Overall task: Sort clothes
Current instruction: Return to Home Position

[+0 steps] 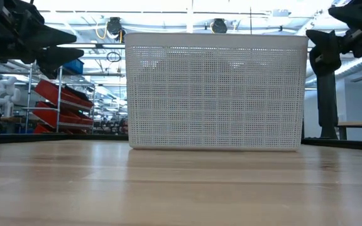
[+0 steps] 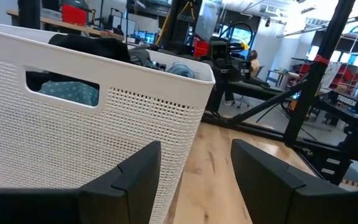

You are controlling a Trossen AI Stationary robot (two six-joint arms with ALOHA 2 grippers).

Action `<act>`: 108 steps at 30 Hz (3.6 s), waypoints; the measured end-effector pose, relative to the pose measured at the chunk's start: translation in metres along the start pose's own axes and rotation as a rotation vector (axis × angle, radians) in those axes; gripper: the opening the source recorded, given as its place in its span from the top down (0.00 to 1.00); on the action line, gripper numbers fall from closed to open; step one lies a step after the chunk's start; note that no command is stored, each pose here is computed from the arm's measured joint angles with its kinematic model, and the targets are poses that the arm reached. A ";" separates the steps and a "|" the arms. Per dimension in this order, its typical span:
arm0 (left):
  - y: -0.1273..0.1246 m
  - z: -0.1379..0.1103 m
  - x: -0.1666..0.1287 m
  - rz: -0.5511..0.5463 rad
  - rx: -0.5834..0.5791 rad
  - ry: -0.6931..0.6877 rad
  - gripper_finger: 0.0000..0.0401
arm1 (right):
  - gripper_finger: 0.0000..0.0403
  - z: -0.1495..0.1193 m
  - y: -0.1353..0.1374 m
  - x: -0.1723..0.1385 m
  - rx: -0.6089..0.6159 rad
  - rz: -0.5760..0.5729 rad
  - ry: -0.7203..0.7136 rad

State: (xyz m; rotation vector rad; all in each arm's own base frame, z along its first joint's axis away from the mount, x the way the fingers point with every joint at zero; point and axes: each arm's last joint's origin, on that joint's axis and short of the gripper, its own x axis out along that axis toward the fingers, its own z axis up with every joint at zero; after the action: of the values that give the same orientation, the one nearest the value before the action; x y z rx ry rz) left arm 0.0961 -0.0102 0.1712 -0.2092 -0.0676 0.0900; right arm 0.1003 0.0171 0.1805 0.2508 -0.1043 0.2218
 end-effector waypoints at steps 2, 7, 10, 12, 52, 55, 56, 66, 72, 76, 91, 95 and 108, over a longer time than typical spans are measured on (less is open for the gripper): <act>0.000 0.000 0.000 0.003 0.001 0.000 0.49 | 0.50 -0.002 -0.001 0.000 0.008 -0.007 0.027; 0.000 0.000 0.000 0.005 0.002 0.001 0.49 | 0.50 -0.014 -0.004 -0.001 0.089 -0.046 0.152; 0.000 0.000 0.000 0.006 0.065 0.001 0.49 | 0.50 -0.017 -0.004 -0.002 0.146 -0.061 0.181; 0.000 0.000 0.000 0.006 0.126 0.002 0.49 | 0.50 -0.017 -0.004 -0.002 0.143 -0.061 0.182; 0.001 0.000 0.000 0.021 0.178 0.001 0.49 | 0.50 -0.017 -0.004 -0.001 0.093 -0.056 0.182; 0.001 0.000 0.000 0.021 0.178 0.001 0.49 | 0.50 -0.017 -0.004 -0.001 0.093 -0.056 0.182; 0.001 0.000 0.000 0.021 0.178 0.001 0.49 | 0.50 -0.017 -0.004 -0.001 0.093 -0.056 0.182; 0.001 0.000 0.000 0.021 0.178 0.001 0.49 | 0.50 -0.017 -0.004 -0.001 0.093 -0.055 0.182; 0.001 0.000 0.000 0.021 0.178 0.001 0.49 | 0.50 -0.017 -0.004 -0.001 0.093 -0.056 0.181; 0.001 0.000 0.000 0.021 0.178 0.001 0.49 | 0.50 -0.017 -0.004 -0.001 0.092 -0.056 0.182; 0.001 0.000 0.000 0.021 0.178 0.001 0.49 | 0.50 -0.017 -0.004 -0.001 0.093 -0.056 0.181; 0.001 0.000 0.000 0.021 0.178 0.001 0.49 | 0.50 -0.017 -0.004 -0.001 0.092 -0.056 0.182; 0.001 0.000 0.000 0.021 0.178 0.001 0.49 | 0.50 -0.017 -0.004 -0.001 0.092 -0.056 0.182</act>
State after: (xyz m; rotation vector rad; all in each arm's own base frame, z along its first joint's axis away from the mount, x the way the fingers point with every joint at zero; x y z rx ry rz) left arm 0.0961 -0.0096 0.1707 -0.0324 -0.0559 0.1162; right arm 0.1012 0.0171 0.1626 0.3236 0.0935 0.1930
